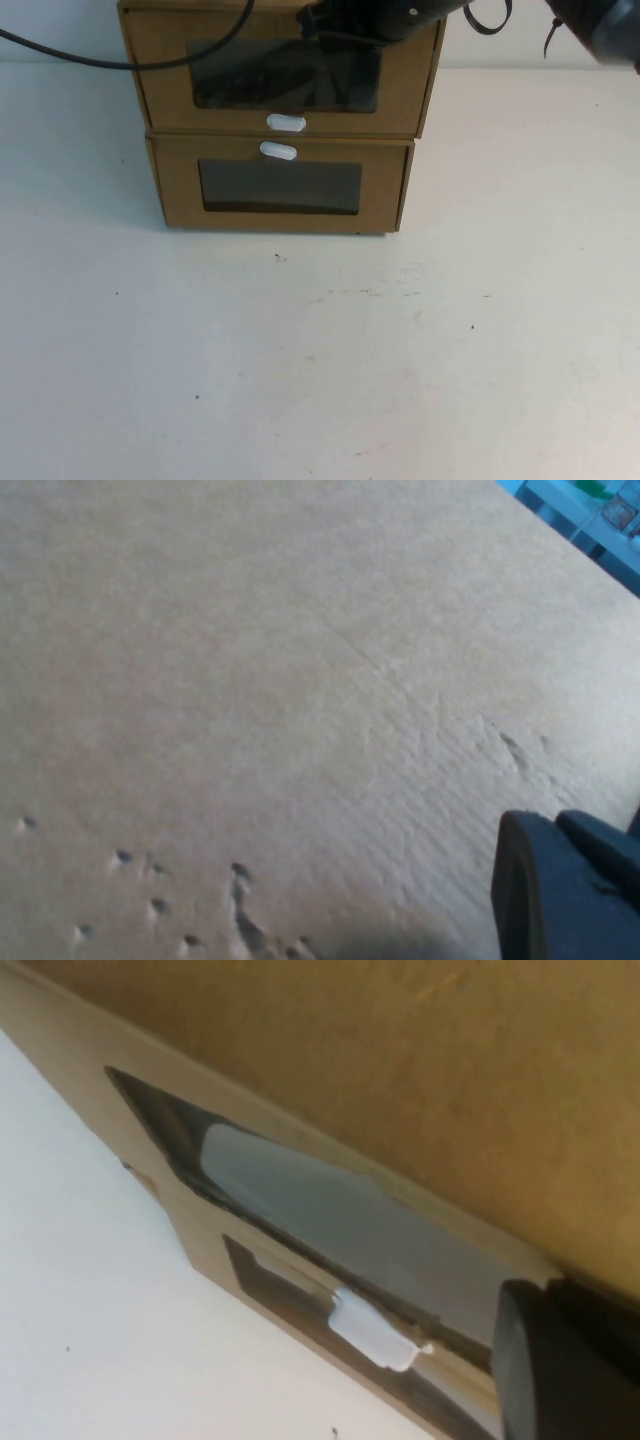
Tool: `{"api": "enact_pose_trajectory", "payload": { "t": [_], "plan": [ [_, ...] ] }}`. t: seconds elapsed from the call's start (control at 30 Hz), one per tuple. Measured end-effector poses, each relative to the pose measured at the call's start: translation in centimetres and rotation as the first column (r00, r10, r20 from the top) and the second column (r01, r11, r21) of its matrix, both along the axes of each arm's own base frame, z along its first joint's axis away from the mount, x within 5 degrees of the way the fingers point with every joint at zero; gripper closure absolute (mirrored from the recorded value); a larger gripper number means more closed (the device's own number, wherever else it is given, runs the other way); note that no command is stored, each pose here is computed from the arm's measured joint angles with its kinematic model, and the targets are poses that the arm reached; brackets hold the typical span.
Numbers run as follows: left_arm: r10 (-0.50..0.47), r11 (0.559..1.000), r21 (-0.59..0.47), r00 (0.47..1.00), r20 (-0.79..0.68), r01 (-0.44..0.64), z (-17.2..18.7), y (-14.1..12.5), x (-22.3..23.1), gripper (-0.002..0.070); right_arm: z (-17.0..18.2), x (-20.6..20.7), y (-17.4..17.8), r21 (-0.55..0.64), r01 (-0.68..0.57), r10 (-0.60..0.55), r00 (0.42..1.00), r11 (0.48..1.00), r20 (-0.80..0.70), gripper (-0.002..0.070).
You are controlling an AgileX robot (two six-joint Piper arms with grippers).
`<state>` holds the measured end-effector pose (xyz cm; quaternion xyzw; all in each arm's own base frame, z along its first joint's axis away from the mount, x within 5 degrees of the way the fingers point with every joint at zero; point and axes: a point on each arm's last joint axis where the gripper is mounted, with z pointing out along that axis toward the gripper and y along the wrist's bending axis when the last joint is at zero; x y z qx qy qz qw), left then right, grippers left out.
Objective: Close the shoe box
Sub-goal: Close the shoe box with your right arm
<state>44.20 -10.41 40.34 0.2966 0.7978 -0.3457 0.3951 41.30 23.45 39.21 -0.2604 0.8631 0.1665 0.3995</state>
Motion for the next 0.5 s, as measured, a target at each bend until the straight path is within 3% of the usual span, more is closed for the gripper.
{"api": "enact_pose_trajectory", "payload": {
  "t": [0.5],
  "plan": [
    [-0.009, 1.000, 0.007, 1.000, -0.010, 0.009, -0.09, -0.01, -0.11, 0.0680, -0.65, 0.18, 0.54, 0.026, -0.028, 0.029, 0.999, 0.999, -0.025, 0.0690]
  ]
}}
